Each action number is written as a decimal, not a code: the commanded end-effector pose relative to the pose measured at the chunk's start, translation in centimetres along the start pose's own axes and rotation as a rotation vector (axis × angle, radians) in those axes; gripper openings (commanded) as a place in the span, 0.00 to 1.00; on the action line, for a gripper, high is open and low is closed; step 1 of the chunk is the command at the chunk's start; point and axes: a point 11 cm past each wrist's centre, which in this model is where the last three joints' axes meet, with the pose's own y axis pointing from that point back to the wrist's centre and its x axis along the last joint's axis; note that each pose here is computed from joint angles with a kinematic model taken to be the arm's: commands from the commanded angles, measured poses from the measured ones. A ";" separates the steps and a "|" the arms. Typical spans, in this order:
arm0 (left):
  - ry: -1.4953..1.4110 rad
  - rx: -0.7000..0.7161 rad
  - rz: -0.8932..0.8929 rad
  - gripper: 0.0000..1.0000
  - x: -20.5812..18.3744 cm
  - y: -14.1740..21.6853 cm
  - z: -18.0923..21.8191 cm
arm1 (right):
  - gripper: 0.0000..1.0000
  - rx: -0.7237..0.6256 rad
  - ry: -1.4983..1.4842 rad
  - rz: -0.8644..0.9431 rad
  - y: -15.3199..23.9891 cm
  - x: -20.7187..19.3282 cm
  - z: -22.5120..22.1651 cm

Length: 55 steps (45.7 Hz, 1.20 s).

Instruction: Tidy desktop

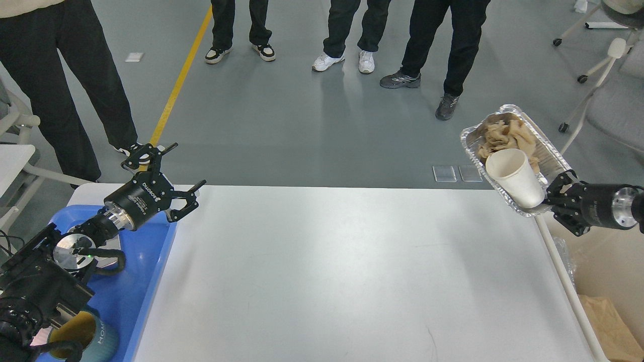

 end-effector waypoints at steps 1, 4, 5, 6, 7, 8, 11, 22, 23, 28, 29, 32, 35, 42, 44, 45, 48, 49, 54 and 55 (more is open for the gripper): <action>0.012 -0.001 0.001 0.97 0.2 0.3 -0.5 | 0.00 0.061 -0.116 0.075 1.5 2.4 1.3; 0.016 0.000 0.011 0.97 0.5 0.6 -0.6 | 0.00 0.067 -0.158 0.115 1.8 3.3 2.1; 0.016 0.000 0.009 0.97 0.6 0.7 -0.7 | 0.00 0.063 -0.174 0.140 2.0 3.7 2.5; 0.017 0.001 0.008 0.97 0.6 0.7 -0.7 | 0.00 0.060 -0.187 0.159 2.2 4.0 2.8; 0.015 0.002 0.011 0.97 0.7 0.9 -0.7 | 0.00 0.052 -0.200 0.178 2.3 4.3 3.3; 0.015 0.003 0.013 0.97 0.7 0.9 -0.8 | 0.00 0.044 -0.211 0.195 2.4 4.6 3.8; 0.014 0.006 0.019 0.97 1.0 1.3 -0.9 | 0.00 0.014 -0.240 0.243 2.9 5.4 5.4; 0.016 -0.001 0.021 0.97 1.1 1.4 -0.8 | 0.00 -0.112 -0.306 0.421 7.6 9.1 12.2; 0.018 -0.006 0.022 0.97 1.1 1.4 -0.7 | 0.00 -0.123 -0.309 0.429 7.8 9.1 12.7; 0.028 -0.038 0.031 0.97 1.3 1.5 -0.2 | 0.00 -0.178 -0.310 0.501 10.2 10.5 14.9; 0.032 -0.039 0.036 0.97 1.3 1.4 -0.3 | 0.00 -0.184 -0.310 0.507 10.5 10.6 15.2; 0.042 -0.040 0.045 0.97 1.2 1.0 -0.6 | 0.00 -0.204 -0.314 0.520 11.1 10.7 16.4; 0.061 -0.048 0.073 0.97 1.3 0.6 -0.7 | 0.00 -0.227 -0.324 0.529 11.6 10.6 17.8; 0.081 -0.049 0.094 0.97 0.9 -0.3 -1.1 | 0.00 -0.244 -0.328 0.543 12.1 10.6 18.9; 0.083 -0.048 0.094 0.97 0.9 -0.4 -1.3 | 0.00 -0.249 -0.329 0.548 12.2 10.6 19.1; 0.085 -0.047 0.093 0.97 0.8 -0.5 -1.4 | 0.00 -0.252 -0.330 0.555 12.3 10.7 19.2; 0.090 -0.047 0.090 0.97 0.6 -0.7 -1.5 | 0.00 -0.260 -0.330 0.568 12.5 10.8 19.4; 0.090 -0.045 0.089 0.97 0.6 -0.8 -1.6 | 0.00 -0.262 -0.328 0.569 12.5 10.8 19.4; 0.095 -0.044 0.090 0.97 0.4 -1.1 -1.9 | 0.00 -0.268 -0.332 0.596 12.5 11.0 19.6; 0.097 -0.042 0.089 0.97 0.3 -1.2 -2.0 | 0.05 -0.272 -0.335 0.608 12.4 11.0 19.7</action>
